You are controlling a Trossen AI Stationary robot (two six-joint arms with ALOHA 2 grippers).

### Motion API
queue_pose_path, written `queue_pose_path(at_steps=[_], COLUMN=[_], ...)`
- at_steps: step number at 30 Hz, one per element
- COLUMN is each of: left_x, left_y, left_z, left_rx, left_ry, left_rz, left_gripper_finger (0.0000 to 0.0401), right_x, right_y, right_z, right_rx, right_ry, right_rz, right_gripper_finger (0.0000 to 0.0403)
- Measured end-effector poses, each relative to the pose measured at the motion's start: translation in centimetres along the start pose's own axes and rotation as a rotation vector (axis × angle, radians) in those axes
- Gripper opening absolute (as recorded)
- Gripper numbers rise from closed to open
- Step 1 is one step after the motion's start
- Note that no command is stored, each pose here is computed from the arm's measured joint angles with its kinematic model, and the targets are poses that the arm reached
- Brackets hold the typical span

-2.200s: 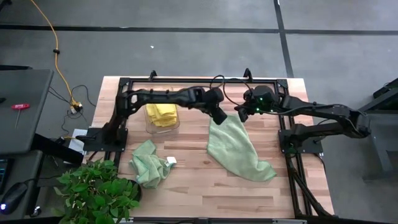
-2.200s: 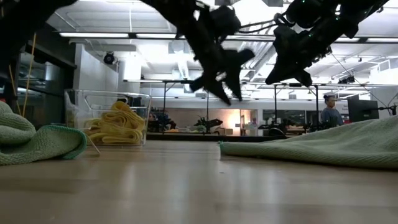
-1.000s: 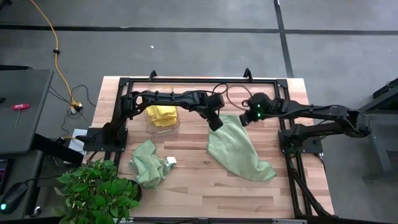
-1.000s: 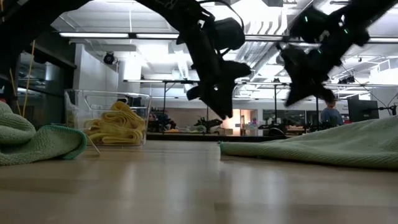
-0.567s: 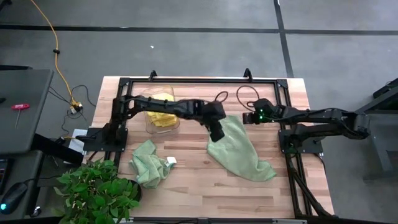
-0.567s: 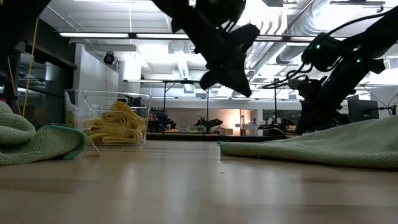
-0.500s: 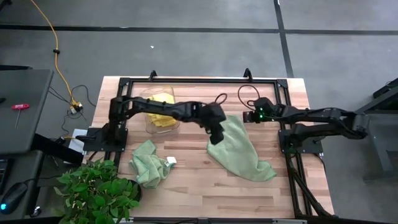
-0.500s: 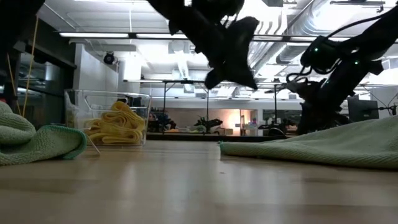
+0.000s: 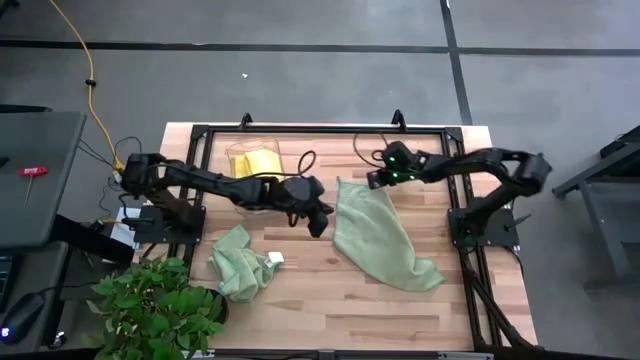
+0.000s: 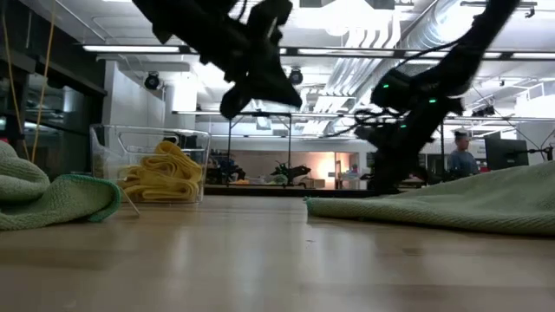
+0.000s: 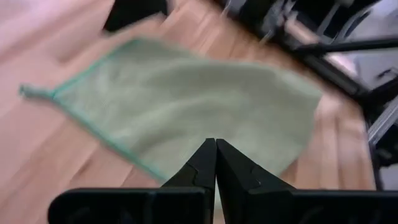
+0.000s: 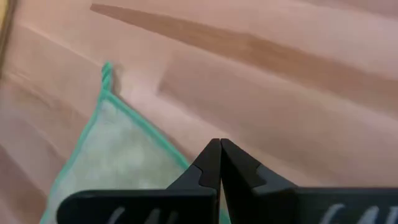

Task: Fold microfiber towels
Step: Fold the right green towel

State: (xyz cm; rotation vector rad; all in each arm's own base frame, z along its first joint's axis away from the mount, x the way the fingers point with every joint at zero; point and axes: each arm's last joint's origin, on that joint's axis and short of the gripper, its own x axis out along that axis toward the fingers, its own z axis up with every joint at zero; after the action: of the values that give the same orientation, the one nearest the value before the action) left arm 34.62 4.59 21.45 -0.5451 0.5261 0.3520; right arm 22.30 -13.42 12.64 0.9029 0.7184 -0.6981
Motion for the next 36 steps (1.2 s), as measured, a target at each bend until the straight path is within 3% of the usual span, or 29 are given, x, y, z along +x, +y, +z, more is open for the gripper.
queue_pose_path(at_steps=[4,10,18,25,30,36], left_x=[-1.0,-0.9,-1.0,-0.6,1.4,4.7], left_y=[-0.2,-1.2,-2.4,-2.6,-2.2,-1.4], left_z=[0.0,-1.1,-2.7,-3.4,-5.2,-8.1], left_rx=[-0.009,0.006,0.086,0.102,0.059,-0.038], left_ry=[-0.007,0.032,0.101,0.119,0.181,0.26], left_rz=[0.01,-0.006,0.002,0.017,0.054,0.071], left_gripper_finger=[0.0,0.0,0.0,0.0006,0.0034,0.0105], right_x=[2.2,4.0,3.9,3.3,2.9,2.8], right_y=[1.5,4.0,8.3,11.0,11.9,12.2], right_z=[0.9,-0.1,-4.8,-8.5,-9.9,-10.4], right_rx=[-0.07,-0.14,-0.234,-0.246,-0.267,-0.262], right_ry=[0.056,0.085,0.169,0.233,0.263,0.291], right_rz=[0.007,0.009,0.101,0.191,0.23,0.254], right_gripper_finger=[0.0,0.0,0.0,0.0,0.0,0.0])
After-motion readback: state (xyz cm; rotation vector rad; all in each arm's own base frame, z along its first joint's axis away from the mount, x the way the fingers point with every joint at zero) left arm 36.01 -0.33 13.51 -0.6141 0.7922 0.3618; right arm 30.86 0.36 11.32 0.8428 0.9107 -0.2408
